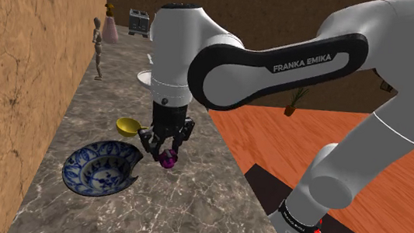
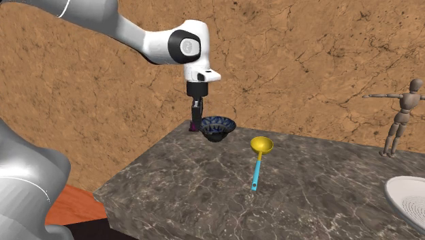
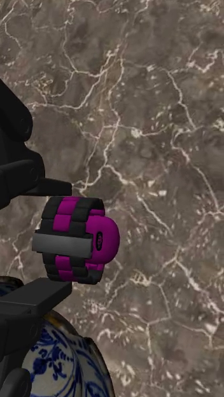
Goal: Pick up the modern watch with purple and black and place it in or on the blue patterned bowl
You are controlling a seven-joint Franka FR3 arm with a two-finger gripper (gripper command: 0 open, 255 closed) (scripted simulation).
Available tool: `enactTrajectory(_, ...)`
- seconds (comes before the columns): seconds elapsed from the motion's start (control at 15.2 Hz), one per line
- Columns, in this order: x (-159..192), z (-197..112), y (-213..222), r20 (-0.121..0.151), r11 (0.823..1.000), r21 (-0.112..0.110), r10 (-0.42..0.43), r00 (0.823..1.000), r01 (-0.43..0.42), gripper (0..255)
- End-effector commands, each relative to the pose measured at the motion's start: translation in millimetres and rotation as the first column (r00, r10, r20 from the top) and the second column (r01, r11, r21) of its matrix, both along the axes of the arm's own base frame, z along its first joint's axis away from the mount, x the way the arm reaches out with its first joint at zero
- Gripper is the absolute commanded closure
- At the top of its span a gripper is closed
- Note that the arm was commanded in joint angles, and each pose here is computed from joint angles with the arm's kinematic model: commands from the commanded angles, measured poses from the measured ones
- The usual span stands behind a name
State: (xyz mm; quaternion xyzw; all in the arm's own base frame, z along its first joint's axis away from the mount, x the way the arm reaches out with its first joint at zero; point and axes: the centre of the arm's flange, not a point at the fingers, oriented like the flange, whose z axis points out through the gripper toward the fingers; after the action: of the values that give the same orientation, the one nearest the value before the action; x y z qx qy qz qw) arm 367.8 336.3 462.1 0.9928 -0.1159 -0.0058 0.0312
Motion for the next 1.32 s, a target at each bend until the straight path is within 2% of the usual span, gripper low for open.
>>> enactTrajectory(0.0, 0, 10, 0, 0.000, 1.000, 0.000, 0.000, 1.000, 0.000, 255)
enactTrajectory(0.53, 0, 49, 0, 0.000, 1.000, 0.000, 0.000, 1.000, 0.000, 255)
enactTrajectory(1.25, 106, 51, 100, 0.000, 1.000, 0.000, 0.000, 1.000, 0.000, 255)
